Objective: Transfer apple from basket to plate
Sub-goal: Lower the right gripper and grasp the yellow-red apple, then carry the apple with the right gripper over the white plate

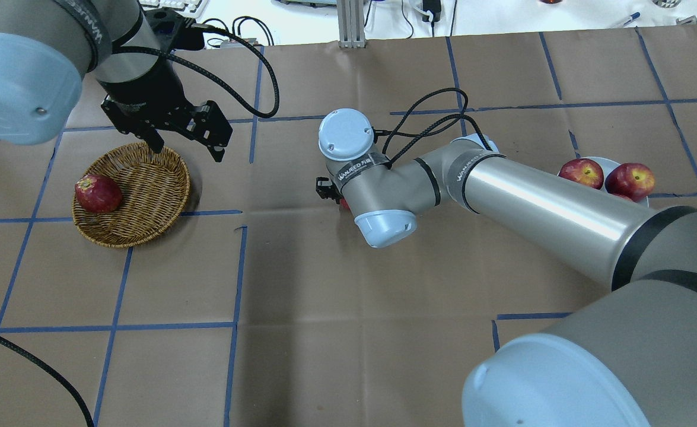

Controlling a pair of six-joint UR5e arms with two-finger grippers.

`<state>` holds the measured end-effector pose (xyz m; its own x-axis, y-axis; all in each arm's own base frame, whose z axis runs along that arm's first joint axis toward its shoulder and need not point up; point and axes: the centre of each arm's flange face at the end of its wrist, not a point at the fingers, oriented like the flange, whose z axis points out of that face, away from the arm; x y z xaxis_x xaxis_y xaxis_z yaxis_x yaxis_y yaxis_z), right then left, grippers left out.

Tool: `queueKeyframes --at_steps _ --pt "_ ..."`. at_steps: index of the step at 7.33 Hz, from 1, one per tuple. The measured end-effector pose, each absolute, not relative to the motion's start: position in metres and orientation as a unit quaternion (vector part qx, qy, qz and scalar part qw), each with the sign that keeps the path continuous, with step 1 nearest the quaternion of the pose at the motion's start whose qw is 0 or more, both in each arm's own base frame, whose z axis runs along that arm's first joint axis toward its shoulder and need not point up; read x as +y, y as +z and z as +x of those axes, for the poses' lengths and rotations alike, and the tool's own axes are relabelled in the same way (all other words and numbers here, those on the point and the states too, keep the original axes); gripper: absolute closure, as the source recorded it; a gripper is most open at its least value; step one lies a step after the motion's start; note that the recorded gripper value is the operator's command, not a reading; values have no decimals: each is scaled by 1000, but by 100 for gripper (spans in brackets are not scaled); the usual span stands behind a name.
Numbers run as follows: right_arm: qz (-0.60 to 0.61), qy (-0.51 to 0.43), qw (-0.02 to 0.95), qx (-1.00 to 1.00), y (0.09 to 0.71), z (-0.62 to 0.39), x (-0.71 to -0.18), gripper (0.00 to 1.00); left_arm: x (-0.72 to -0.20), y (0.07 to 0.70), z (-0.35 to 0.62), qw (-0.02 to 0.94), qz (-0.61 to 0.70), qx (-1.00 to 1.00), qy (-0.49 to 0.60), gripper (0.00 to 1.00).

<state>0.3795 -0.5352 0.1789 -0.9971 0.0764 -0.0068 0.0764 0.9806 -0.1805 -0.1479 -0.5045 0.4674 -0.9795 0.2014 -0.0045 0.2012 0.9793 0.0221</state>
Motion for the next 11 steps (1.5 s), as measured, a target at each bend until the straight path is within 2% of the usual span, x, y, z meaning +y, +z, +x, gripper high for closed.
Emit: queueKeyframes --at_steps 3,5,7,11 --pt "-43 105 -5 -994 206 374 -542 45 -504 467 -147 3 100 995 11 1" --pt "-52 101 -2 -994 258 334 -549 45 -503 466 -147 2 100 995 15 1" --pt "-34 83 15 -996 297 249 -551 44 -503 467 -147 3 100 995 15 1" --pt "9 68 45 -997 321 35 -532 45 -502 468 -147 3 99 995 15 1"
